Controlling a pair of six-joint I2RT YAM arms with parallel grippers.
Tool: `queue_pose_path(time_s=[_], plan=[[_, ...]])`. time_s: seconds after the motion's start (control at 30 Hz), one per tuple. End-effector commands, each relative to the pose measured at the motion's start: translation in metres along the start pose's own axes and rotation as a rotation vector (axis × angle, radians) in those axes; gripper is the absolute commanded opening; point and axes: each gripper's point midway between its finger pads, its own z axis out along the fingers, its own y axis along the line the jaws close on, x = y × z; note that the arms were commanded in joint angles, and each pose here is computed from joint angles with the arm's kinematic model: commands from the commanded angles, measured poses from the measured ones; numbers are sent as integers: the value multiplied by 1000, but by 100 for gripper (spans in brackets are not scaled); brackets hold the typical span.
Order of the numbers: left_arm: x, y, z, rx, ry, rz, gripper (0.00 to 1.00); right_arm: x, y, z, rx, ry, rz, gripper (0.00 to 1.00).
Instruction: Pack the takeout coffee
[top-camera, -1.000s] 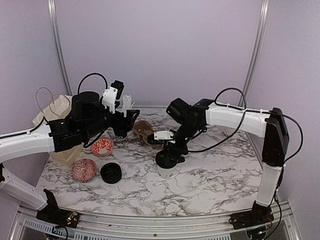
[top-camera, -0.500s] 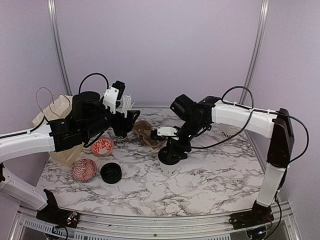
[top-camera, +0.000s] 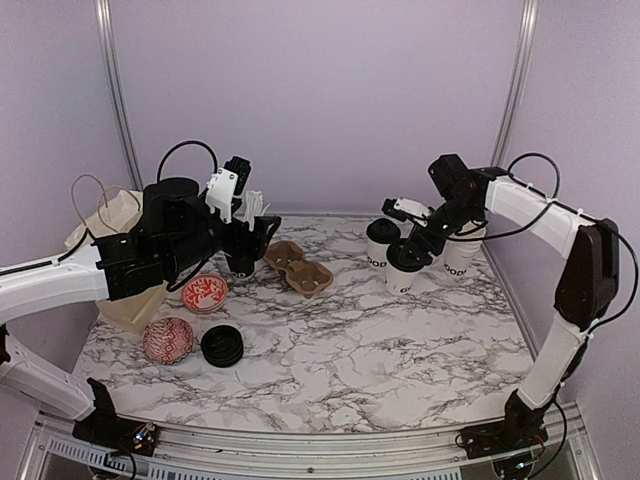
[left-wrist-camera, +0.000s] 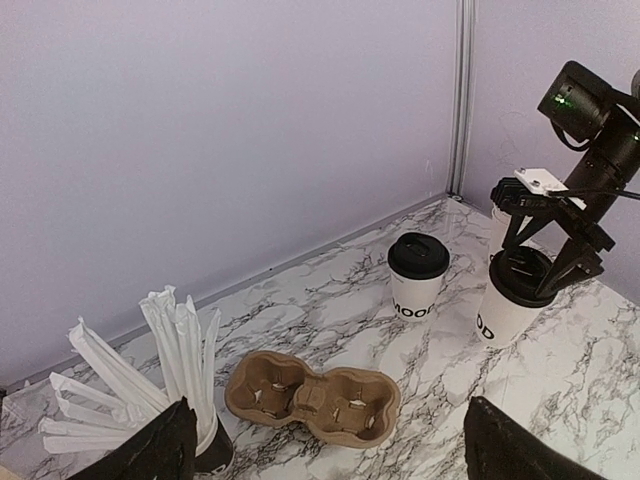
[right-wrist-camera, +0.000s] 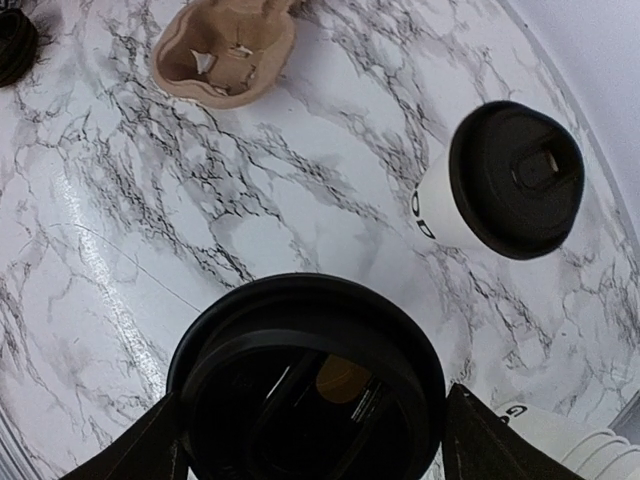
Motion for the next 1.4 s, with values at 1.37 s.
queue_pose_path(time_s=[1.37], plan=[[0,-15,9,67,59,21,89,21,-133,11,110,-101,337,99]])
